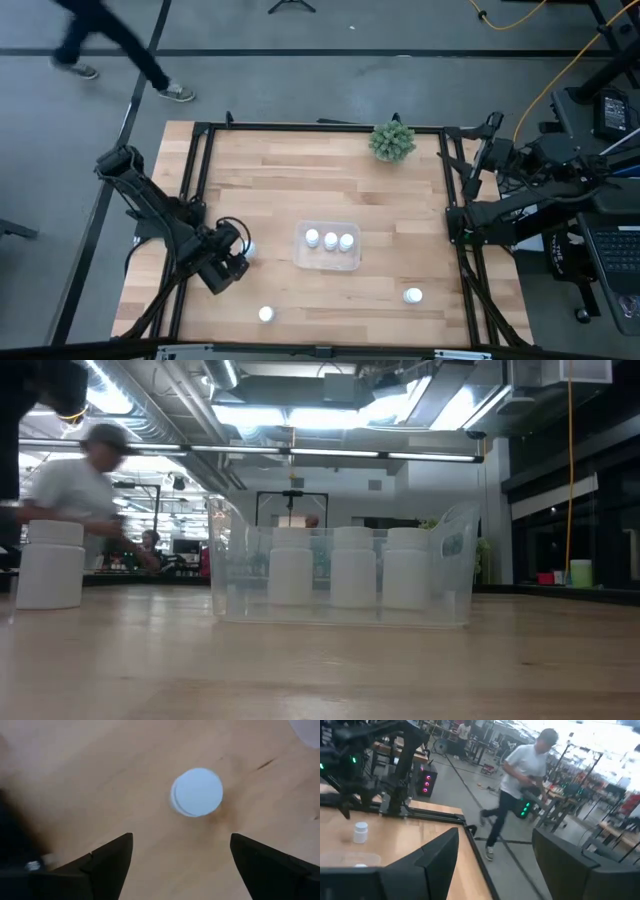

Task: Pick and place pill bottles into a basket
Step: Put the white pill bottle into the transparent bin

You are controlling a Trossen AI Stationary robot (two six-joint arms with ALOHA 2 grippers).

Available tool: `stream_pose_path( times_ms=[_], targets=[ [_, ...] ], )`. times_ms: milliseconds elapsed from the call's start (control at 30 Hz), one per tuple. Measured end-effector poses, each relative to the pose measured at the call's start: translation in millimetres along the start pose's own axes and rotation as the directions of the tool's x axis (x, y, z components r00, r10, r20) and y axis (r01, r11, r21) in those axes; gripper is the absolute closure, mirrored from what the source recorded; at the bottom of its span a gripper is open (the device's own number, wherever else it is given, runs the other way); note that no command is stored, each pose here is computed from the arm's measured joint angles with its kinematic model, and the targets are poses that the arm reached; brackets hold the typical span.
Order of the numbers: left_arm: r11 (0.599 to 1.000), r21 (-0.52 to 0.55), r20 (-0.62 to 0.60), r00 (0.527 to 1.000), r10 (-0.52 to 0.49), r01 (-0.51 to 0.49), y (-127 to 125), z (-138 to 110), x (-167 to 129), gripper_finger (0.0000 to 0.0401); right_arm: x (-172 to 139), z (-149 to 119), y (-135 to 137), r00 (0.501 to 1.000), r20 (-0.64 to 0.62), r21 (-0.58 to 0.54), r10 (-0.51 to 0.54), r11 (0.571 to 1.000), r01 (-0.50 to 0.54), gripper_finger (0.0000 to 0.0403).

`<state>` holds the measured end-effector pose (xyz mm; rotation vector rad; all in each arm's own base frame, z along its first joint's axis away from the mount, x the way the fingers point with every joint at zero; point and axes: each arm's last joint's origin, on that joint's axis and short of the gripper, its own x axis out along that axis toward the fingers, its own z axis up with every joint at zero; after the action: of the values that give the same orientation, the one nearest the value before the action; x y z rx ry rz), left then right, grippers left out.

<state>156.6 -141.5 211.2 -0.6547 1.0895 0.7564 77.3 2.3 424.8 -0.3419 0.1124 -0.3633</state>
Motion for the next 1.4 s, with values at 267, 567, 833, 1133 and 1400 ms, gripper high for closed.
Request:
stream_pose_path(
  times_ms=[267,567,833,1133,1400],
  targets=[
    [0.997,0.004,0.066,0.995,-0.077,0.076,0.8,12.9,12.1,0.0028,9.9,0.0,7.5,0.999,-0.035,0.003,0.011,1.000,-0.011,0.0149],
    [0.997,0.071,0.014,0.999,-0.037,0.036,3.6,31.6,21.6,0.0023,22.4,-0.5,17.3,0.996,-0.080,-0.052,0.024,0.998,-0.028,0.0149],
    [0.994,0.094,0.020,0.998,-0.058,0.056,0.5,44.5,25.8,0.0024,24.9,-2.5,19.8,0.994,-0.106,-0.087,0.030,0.995,-0.040,0.0149],
    [0.993,0.039,-0.031,0.994,-0.107,0.108,4.9,36.1,45.9,0.0024,24.7,-2.6,19.8,0.994,-0.106,-0.105,0.031,0.994,-0.042,0.0149],
    [0.998,0.017,-0.085,0.995,-0.061,0.063,14.4,30.5,54.4,0.0045,24.7,-2.5,19.7,0.994,-0.105,-0.105,0.030,0.994,-0.042,0.0149]
  ],
)
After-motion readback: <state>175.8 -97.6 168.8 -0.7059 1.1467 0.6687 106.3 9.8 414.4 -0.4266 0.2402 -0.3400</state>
